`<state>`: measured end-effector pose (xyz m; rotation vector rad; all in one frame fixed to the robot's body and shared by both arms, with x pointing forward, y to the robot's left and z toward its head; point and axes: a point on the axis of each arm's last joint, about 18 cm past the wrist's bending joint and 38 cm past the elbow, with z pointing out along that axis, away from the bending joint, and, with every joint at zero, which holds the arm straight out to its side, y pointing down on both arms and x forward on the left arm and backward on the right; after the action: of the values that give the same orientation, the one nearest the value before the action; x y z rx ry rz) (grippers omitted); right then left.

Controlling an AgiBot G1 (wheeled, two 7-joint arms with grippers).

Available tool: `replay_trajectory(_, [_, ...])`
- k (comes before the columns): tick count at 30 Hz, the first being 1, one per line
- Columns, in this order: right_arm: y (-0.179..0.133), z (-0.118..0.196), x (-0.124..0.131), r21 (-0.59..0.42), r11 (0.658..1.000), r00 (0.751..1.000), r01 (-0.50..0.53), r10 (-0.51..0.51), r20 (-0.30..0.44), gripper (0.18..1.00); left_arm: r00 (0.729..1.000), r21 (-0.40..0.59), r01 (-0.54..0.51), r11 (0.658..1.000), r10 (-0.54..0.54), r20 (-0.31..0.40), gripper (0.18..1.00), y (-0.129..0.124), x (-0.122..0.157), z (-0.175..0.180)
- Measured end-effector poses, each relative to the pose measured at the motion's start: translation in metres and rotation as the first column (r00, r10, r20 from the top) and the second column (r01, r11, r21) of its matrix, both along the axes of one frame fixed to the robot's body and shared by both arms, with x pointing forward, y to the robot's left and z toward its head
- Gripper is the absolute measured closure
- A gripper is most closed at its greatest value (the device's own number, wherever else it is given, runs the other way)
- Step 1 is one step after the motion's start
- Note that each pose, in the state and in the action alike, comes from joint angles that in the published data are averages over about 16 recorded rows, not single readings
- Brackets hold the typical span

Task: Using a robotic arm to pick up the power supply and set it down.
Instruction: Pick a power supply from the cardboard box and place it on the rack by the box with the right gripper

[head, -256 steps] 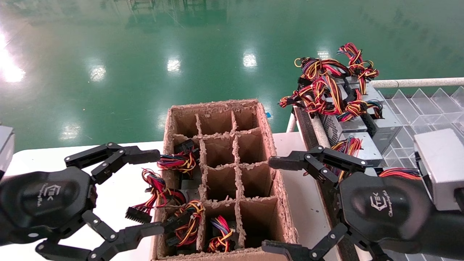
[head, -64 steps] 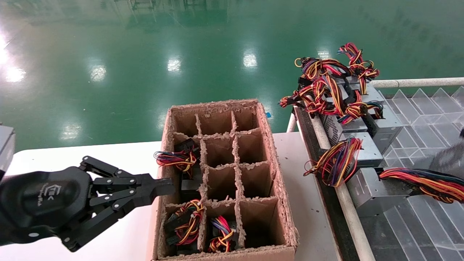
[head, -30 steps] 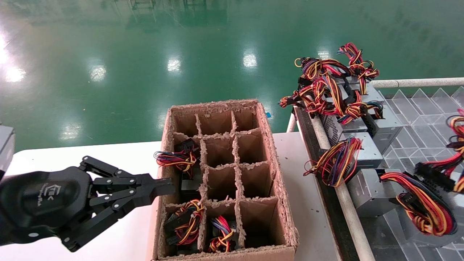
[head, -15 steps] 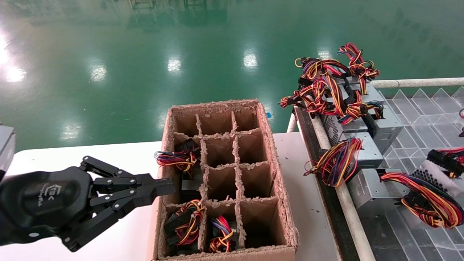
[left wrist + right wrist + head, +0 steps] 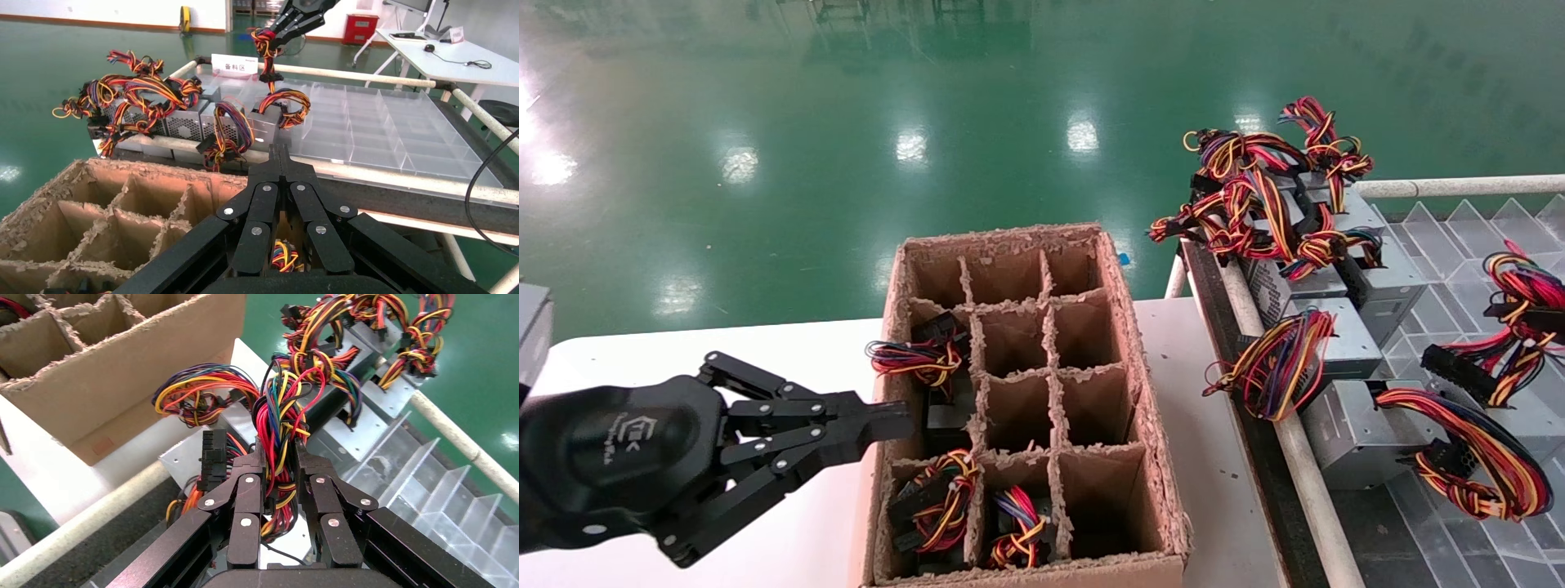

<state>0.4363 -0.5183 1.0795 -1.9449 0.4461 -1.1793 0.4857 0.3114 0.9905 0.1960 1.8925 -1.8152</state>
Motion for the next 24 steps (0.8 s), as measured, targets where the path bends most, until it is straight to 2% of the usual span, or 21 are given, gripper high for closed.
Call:
replay_trajectory(14, [0.007, -0.006, 0.002, 0.009, 1.0, 0.999, -0.014, 0.014, -0.03, 0.902, 1.0, 0.0, 0.0, 1.0, 0.0, 0.0, 0.993, 0.0, 0.0, 0.0])
replay_trajectory(24, [0.01, 0.001, -0.01, 0.023, 0.999, 0.999, -0.025, 0.026, -0.027, 0.81, 1.0, 0.0, 0.0, 1.0, 0.0, 0.0, 0.993, 0.0, 0.0, 0.0])
